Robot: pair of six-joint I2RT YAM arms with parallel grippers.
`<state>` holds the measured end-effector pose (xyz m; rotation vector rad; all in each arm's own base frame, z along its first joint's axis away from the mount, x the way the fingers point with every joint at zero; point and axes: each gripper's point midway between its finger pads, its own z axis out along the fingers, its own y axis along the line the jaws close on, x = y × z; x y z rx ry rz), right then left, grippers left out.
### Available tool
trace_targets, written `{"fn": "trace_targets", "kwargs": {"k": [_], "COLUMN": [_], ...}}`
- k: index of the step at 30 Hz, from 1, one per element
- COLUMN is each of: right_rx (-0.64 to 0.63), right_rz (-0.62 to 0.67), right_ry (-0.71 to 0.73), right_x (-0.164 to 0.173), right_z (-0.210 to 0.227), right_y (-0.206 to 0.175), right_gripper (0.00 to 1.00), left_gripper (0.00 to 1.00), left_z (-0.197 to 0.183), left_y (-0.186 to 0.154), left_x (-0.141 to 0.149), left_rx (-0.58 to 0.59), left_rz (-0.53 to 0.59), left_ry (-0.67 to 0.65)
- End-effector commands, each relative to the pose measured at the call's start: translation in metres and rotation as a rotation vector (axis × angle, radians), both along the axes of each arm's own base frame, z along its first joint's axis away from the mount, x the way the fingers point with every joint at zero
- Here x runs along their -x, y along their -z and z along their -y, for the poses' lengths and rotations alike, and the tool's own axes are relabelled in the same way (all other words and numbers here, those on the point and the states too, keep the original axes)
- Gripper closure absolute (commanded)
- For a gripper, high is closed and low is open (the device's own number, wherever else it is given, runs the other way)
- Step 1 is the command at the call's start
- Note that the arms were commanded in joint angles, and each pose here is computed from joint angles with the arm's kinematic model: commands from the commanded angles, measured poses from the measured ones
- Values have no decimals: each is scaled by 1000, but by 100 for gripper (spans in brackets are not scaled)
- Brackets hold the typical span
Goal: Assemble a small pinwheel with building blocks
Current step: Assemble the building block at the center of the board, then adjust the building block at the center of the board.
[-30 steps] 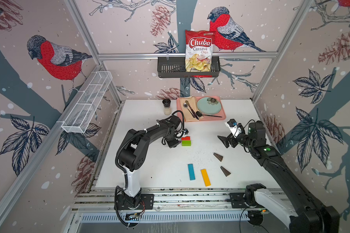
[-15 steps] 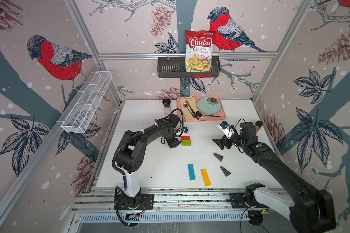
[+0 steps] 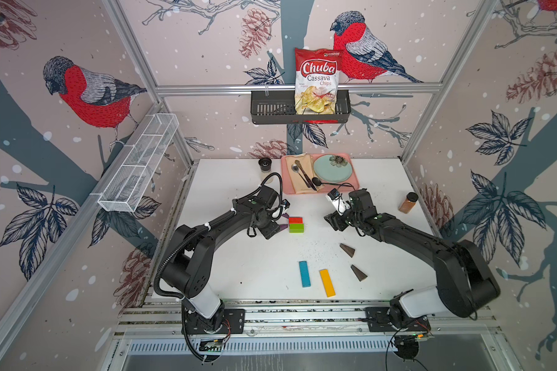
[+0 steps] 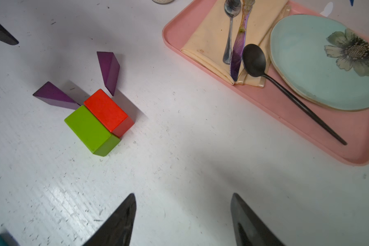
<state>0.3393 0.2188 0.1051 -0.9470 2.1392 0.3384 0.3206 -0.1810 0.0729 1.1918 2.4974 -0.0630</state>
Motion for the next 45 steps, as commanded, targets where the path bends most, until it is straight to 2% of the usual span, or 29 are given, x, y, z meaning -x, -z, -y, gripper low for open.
{"fn": "trace_targets", "kwargs": {"k": [1, 7, 15, 24, 45], "right_rx": [2, 1, 14, 43, 84], "right_rz": [-36, -123, -203, -235, -236], "right_ry": [-12, -62, -109, -120, -83], "right_x": [1, 8, 19, 15, 6], "right_z": [-14, -29, -48, -65, -71], "right_y": [9, 27, 49, 62, 69], "right_gripper": [32, 33, 33, 33, 32], "left_gripper": [30, 30, 30, 30, 30], "left_z": [-10, -30, -38, -42, -59], "left_y": [-7, -7, 5, 8, 11], "left_x": [-17, -19, -7, -4, 0], "left_rx": [58, 85, 87, 80, 80], "left_rz": [59, 66, 46, 51, 48], "left_ry": [-158, -262, -288, -287, -293]}}
